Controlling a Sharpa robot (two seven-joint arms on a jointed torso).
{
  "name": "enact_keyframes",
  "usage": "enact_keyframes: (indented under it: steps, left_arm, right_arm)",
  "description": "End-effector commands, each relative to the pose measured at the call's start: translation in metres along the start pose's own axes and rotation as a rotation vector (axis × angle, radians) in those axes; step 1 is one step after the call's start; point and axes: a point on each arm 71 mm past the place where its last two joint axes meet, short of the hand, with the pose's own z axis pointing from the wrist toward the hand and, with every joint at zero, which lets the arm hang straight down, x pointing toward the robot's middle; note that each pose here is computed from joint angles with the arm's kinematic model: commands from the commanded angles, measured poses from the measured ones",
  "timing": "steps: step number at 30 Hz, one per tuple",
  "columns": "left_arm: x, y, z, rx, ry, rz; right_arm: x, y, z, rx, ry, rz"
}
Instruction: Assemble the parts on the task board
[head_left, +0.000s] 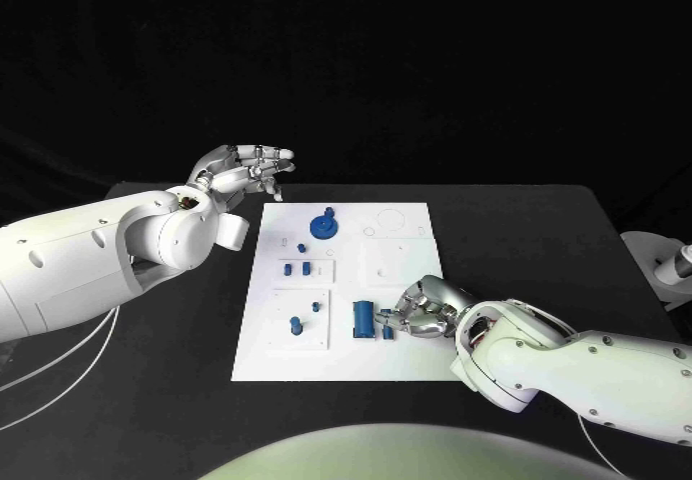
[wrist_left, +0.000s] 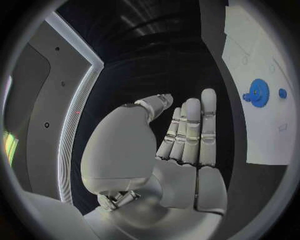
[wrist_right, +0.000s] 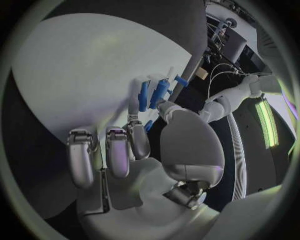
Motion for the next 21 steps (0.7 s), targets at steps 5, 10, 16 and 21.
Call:
enact_keyframes:
  steps: [5,10,16,21]
  left_arm:
    - [0.0022,-0.001,0.0002,0.004,0.017,-0.01]
    - [0.0019,-0.001,0.0,0.003,0.017,-0.01]
    - [0.0013,-0.0009,-0.0003,0.003,0.016,-0.01]
    - [0.0015,-0.0009,-0.0003,0.004,0.017,-0.011]
  right_arm:
    - [-0.001,0.001,-0.002,-0.031,-0.012,-0.02]
    - [-0.005,0.002,-0.005,-0.07,-0.04,-0.016]
    - [-0.012,0.004,-0.008,-0.17,-0.092,-0.032]
    - [-0.017,0.005,-0.01,-0.26,-0.126,-0.049]
